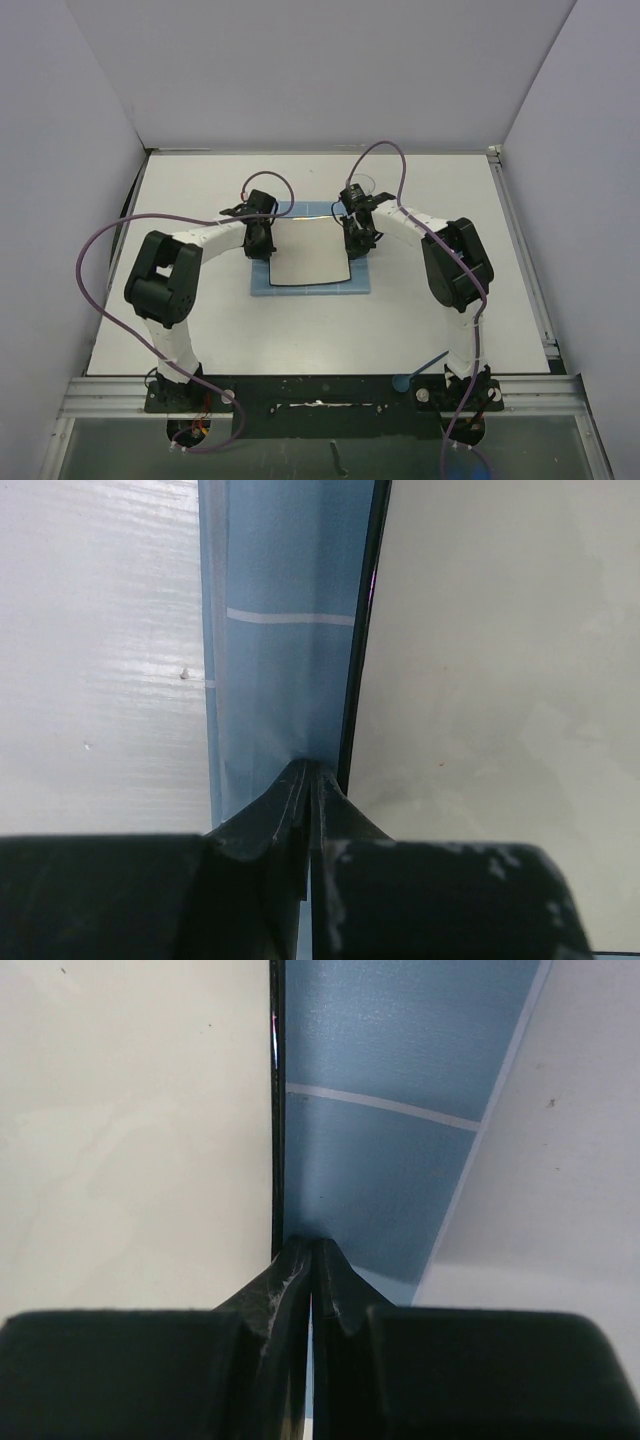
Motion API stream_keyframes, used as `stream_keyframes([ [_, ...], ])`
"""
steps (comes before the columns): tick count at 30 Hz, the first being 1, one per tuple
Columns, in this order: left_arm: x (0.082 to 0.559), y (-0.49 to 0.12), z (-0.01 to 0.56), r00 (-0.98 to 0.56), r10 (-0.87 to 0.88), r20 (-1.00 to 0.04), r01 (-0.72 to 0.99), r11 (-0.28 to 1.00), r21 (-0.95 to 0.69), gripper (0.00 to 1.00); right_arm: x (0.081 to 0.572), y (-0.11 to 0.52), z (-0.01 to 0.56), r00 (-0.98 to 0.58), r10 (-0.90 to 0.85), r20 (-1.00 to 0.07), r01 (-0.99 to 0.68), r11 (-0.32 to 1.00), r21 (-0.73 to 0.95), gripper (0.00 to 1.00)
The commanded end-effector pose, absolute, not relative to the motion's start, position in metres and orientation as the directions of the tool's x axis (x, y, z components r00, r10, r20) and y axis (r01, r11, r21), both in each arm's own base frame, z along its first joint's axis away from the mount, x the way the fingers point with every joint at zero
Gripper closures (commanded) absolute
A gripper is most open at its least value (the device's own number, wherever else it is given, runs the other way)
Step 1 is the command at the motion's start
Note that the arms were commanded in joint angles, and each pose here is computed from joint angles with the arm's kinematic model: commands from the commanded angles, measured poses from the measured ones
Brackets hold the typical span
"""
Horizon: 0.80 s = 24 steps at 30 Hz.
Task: Set the dinner table for one person
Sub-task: Adjust the plate on the napkin.
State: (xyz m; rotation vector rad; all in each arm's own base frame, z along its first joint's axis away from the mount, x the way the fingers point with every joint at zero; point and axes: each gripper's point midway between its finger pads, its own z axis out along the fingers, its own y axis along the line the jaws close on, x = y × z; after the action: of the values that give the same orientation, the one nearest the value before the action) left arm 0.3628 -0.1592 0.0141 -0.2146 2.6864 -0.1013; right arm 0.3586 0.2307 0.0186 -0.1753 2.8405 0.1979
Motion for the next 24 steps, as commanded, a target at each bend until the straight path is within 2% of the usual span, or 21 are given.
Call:
stream_keyframes([
  [1,0.402,-0.192,0.009,-0.844,-0.198,-0.498,-0.096,0.970,-0.224,1.00,0.322,0.284,0.017,-0.964,-0.143,-0.223,-0.204,0.938,0.279,1.00],
  [12,0.408,-0.184,0.021,-0.825,-0.191,-0.532,-0.098,0.975,-0.199,1.00,0.320,0.283,0.008,-0.967,-0.146,-0.210,-0.202,0.940,0.274,1.00],
  [24,0.442,-0.172,0.029,-0.813,-0.199,-0.547,-0.104,0.974,-0.201,1.00,0.317,0.278,-0.001,-0.971,-0.141,-0.196,-0.192,0.943,0.273,1.00],
])
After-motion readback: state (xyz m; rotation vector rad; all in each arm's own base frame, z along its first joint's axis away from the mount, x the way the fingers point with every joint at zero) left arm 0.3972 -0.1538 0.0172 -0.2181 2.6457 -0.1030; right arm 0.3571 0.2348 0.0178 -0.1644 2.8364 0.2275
